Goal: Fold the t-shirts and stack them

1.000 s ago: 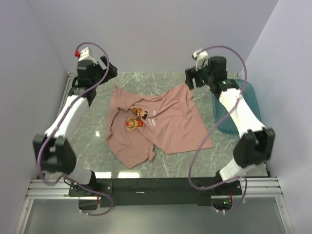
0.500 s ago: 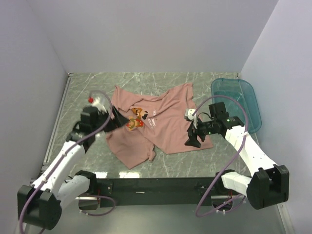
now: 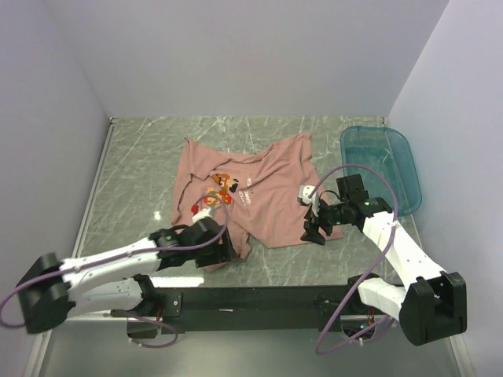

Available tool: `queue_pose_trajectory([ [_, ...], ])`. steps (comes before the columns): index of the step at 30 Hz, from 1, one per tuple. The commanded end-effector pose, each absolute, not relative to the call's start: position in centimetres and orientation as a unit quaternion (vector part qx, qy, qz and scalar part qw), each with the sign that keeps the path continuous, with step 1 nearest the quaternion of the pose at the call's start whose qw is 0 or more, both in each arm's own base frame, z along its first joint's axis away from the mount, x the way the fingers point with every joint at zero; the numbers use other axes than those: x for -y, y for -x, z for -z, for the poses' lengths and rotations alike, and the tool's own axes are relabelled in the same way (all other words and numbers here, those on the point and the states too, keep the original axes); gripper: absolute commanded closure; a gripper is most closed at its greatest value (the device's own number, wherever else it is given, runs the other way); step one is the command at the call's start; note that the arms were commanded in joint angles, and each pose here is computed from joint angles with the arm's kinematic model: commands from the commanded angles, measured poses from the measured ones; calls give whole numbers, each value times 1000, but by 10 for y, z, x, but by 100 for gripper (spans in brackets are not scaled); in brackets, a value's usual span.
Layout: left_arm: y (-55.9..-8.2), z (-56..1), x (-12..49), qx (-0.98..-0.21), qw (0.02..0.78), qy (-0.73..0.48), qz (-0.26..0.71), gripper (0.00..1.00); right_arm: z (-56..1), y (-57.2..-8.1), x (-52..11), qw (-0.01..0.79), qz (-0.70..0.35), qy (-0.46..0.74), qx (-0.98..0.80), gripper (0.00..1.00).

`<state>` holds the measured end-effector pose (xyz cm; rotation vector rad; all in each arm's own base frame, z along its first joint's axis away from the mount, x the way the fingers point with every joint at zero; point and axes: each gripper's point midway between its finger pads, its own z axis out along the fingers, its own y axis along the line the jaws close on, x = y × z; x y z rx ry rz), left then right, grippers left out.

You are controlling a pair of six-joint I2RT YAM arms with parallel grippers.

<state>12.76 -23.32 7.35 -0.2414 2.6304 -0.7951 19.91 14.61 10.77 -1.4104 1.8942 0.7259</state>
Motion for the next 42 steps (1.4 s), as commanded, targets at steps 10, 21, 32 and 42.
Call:
queue_pose_trajectory([
  [10,-130,-44,217,-971,234,15,51,33,-114,-208,-146,347,-262,547,-715,22],
  [21,-135,-22,212,-972,230,-31,-35,76,-114,-208,-145,347,-259,546,-718,22],
  [32,-97,-96,183,-978,208,14,-1,100,-115,-209,-140,348,-244,549,-720,22],
  [42,-70,-126,121,-975,203,85,43,96,-111,-214,-127,348,-196,568,-720,22],
])
